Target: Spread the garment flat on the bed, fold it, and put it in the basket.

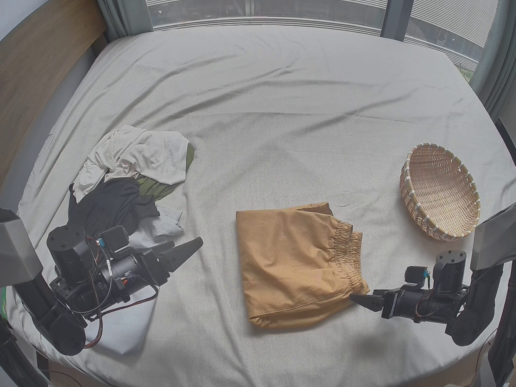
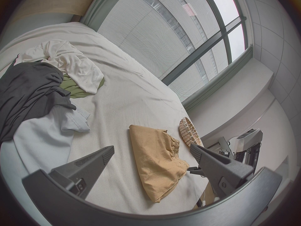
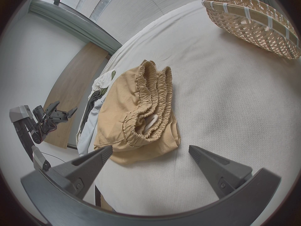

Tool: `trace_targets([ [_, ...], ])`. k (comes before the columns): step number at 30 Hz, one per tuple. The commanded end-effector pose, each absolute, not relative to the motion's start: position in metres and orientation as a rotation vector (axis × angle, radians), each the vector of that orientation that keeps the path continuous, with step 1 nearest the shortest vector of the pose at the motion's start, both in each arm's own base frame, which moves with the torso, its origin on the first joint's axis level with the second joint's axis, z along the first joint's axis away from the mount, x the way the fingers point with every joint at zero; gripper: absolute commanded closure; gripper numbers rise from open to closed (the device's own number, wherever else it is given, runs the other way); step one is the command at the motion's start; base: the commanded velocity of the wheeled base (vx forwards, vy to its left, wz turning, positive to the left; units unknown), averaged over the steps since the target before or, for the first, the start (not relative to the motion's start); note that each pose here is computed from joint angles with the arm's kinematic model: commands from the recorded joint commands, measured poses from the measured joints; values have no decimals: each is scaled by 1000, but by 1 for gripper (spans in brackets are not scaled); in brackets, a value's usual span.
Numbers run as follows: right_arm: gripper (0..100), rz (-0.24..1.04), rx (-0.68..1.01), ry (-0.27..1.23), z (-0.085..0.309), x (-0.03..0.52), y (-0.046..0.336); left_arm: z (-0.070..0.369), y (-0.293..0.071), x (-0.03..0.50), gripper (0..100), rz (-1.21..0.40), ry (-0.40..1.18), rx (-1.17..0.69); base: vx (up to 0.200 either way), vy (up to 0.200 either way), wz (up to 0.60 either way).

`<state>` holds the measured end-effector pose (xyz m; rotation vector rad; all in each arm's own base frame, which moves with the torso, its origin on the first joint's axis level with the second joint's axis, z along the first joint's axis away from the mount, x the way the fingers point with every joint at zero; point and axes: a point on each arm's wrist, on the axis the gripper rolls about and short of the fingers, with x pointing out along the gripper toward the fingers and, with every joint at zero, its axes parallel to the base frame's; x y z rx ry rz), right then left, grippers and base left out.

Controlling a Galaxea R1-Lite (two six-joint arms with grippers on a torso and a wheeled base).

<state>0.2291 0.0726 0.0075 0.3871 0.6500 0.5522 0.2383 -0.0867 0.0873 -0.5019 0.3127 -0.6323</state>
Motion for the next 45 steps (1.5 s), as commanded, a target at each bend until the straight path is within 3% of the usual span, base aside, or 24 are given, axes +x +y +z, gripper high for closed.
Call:
trace_targets([
  [1, 0, 553, 387, 661, 3, 232, 74, 85, -88, 237, 0, -634, 327, -502, 0, 0, 0],
  [45, 0, 651, 375, 597, -3, 259, 106, 84, -89, 235, 0, -638, 334, -501, 0, 0, 0],
])
